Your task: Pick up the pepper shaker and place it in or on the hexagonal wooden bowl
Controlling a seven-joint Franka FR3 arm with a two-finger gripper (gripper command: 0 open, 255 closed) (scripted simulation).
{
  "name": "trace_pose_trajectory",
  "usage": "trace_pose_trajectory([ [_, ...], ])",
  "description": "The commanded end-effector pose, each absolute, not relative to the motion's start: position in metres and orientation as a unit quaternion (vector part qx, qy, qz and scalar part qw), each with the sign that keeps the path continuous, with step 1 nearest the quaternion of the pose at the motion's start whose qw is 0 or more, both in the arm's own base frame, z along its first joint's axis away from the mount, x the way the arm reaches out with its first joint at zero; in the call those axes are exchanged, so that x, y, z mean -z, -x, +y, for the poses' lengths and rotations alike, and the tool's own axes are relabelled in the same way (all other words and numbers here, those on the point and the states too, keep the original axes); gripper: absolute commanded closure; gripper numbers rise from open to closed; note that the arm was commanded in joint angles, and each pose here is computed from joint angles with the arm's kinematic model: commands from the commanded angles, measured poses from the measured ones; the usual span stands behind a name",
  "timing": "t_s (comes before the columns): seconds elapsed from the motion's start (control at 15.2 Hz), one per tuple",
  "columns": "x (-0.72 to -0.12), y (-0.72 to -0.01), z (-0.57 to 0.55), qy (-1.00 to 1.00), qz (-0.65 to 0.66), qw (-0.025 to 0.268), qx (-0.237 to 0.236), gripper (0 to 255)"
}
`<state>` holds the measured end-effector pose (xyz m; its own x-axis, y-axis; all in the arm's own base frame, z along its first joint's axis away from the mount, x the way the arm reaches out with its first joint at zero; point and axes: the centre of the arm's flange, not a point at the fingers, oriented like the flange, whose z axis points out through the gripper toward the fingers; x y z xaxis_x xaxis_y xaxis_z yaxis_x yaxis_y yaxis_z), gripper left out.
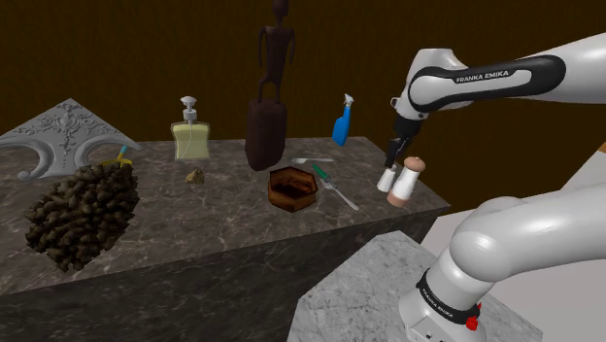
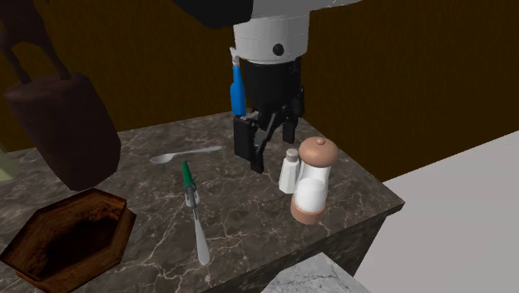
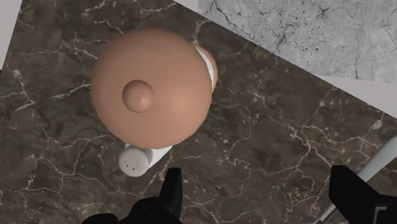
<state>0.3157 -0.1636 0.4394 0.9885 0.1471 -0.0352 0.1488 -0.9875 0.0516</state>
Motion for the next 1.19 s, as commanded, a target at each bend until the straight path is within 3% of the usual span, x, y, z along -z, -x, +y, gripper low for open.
trace_pose_trajectory([
  [0.0,-0.427,-0.319,-0.185,-0.995,0.089,0.033,0.007,0],
  [0.4,-0.389,-0.336,-0.246,-0.991,0.128,0.049,-0.016,0],
  [1.12,-0.349,-0.337,-0.250,-0.991,0.128,0.049,-0.016,0],
])
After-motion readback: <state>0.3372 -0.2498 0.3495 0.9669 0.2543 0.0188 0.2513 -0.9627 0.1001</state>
